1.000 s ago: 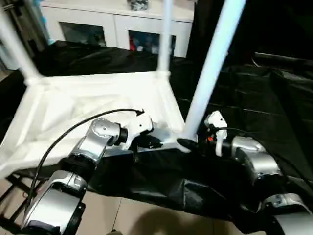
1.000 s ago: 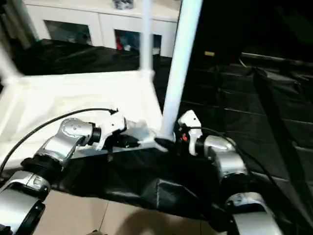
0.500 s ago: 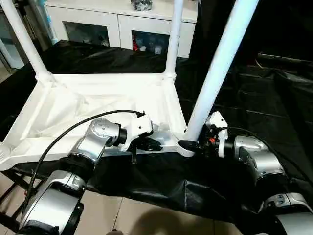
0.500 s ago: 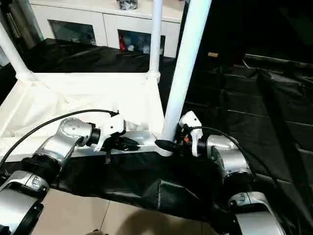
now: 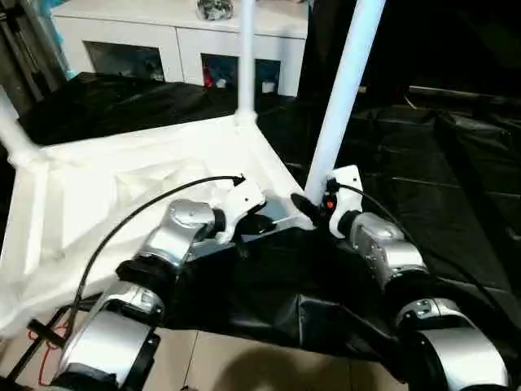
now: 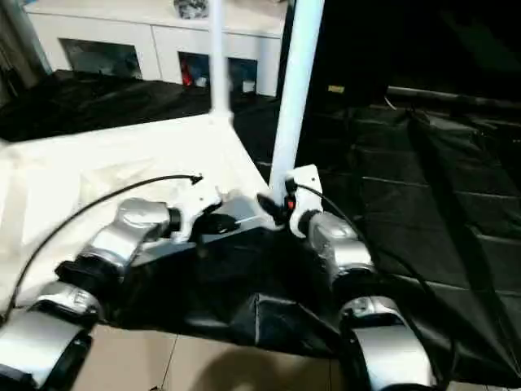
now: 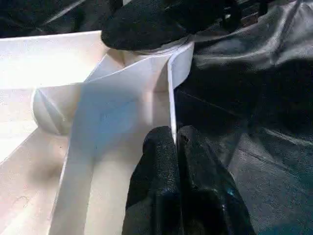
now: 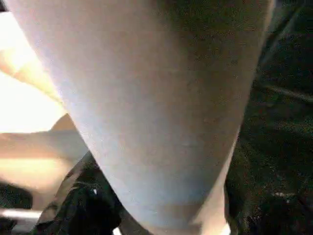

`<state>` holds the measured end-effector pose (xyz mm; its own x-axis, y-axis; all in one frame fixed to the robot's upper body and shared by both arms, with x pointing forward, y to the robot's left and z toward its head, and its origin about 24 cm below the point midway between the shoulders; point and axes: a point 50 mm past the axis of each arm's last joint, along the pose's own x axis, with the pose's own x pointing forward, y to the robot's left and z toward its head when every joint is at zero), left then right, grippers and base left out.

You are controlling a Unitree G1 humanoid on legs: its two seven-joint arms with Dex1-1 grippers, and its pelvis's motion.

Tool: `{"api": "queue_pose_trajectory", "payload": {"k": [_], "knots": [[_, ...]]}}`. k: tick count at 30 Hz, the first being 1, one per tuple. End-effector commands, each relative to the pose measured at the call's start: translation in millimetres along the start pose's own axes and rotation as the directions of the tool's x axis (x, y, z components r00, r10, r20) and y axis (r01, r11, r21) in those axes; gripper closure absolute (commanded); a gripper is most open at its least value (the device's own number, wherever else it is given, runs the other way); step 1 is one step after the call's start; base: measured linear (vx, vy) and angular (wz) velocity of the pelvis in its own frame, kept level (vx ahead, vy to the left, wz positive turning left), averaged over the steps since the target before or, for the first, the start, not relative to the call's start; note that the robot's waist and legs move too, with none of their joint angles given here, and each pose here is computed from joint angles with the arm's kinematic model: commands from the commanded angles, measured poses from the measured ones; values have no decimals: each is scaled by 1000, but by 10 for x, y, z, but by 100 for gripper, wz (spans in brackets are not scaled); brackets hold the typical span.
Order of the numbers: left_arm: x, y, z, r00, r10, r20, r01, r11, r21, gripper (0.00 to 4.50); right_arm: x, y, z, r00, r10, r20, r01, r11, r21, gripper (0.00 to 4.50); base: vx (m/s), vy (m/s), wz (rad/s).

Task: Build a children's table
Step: Rotate leg to tighten

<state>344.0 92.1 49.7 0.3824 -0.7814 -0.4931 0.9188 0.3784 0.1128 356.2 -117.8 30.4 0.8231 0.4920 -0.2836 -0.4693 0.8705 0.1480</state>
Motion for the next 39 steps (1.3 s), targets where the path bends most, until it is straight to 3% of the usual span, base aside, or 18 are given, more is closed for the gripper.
{"api": "queue_pose_trajectory", "payload": {"k": [1,4,10,15,20,26,27,39], "knots": [[243,-236,197,991,-123,44,120,991,65,450,81,305,-280,985,108,-131,-114,993,-38,141,0,0,0],[209,-205,183,992,-118,41,115,991,69,450,65,315,-249,979,177,-104,-178,984,-3,116,0,0,0],[63,-131,115,988,-152,25,149,984,99,450,-45,207,-178,951,294,-90,-301,951,-67,62,0,0,0],[-43,-95,46,983,-186,-1,185,977,110,450,-185,121,-165,903,414,-113,-426,897,-120,62,0,0,0],[-155,-95,0,964,-267,-3,266,957,120,450,-385,31,-159,809,562,-169,-583,803,-120,62,0,0,0],[-195,-105,-28,953,-302,-17,302,946,117,450,-434,8,-160,779,598,-188,-620,779,-93,62,0,0,0],[-198,-106,-31,953,-304,-18,304,946,117,450,-437,10,-162,777,600,-189,-623,777,-91,84,0,0,0],[-192,-130,-44,949,-315,-12,314,945,91,450,-455,99,-244,759,624,-186,-640,767,-40,174,0,0,0]]}}
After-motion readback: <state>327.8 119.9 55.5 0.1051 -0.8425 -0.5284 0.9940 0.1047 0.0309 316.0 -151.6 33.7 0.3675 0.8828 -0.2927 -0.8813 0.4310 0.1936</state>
